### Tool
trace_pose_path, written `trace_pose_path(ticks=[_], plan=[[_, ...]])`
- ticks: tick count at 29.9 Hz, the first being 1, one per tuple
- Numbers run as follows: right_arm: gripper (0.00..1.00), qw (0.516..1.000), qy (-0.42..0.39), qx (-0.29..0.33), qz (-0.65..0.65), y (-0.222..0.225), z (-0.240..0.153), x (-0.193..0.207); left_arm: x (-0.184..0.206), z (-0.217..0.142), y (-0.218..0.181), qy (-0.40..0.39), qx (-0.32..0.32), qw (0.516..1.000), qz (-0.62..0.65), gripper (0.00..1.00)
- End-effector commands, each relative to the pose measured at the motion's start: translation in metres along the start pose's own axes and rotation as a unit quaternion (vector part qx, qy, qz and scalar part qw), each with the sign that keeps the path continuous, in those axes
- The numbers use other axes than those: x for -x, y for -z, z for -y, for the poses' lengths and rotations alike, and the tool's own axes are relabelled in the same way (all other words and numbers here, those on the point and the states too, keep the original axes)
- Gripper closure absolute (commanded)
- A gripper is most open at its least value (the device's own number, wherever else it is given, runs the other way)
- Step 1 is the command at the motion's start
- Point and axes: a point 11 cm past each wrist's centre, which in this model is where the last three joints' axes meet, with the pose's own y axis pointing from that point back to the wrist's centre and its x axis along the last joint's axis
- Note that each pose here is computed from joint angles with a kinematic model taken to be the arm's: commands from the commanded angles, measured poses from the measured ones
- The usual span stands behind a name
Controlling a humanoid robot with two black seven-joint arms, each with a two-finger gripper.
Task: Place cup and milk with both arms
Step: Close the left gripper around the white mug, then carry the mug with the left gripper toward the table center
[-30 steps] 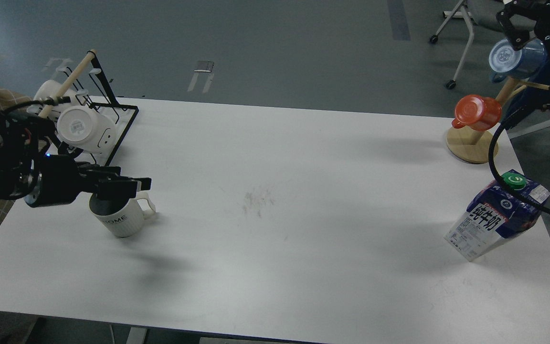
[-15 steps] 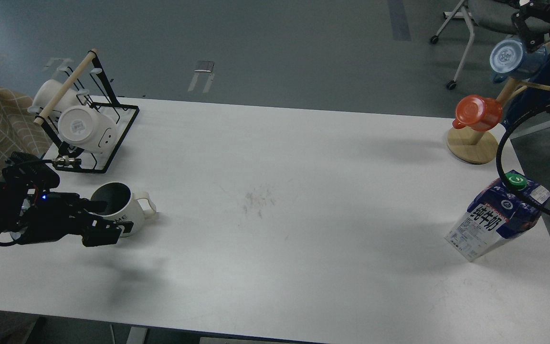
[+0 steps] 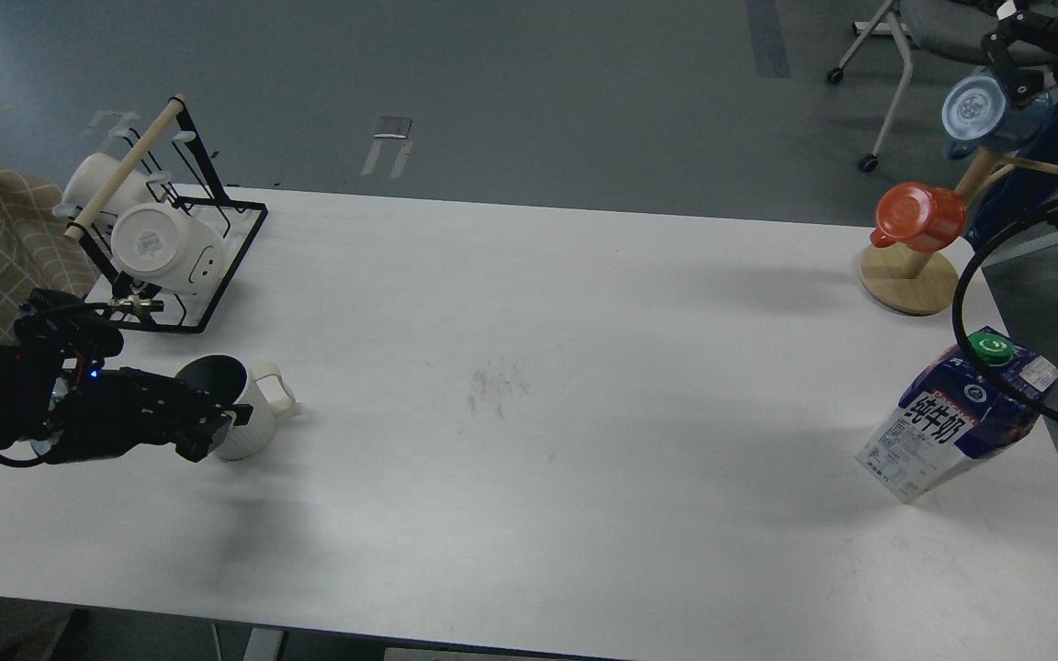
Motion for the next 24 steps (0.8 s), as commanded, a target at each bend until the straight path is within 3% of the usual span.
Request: trace_pose_path(ticks=[1, 9, 18, 24], plan=[[0.00, 1.000, -0.004, -0.004, 0.001, 0.002, -0.003, -0.003, -0.022, -0.003, -0.004, -0.020, 0.005, 1.000, 0.018, 1.00], [0.00, 1.000, -0.019, -0.014, 0.004, 0.008, -0.015, -0.014, -0.073, -0.004, -0.029, -0.035, 0.030, 0.997, 0.056, 1.00], [0.00, 0.998, -0.049, -0.035, 0.001, 0.023, -0.040, -0.034, -0.143, 0.052, -0.123, -0.081, 0.127, 0.982, 0.112, 1.00], [0.00, 0.997, -0.062, -0.038, -0.013, 0.035, -0.050, -0.041, -0.137, 0.092, -0.160, -0.063, 0.148, 0.977, 0.143, 1.00]])
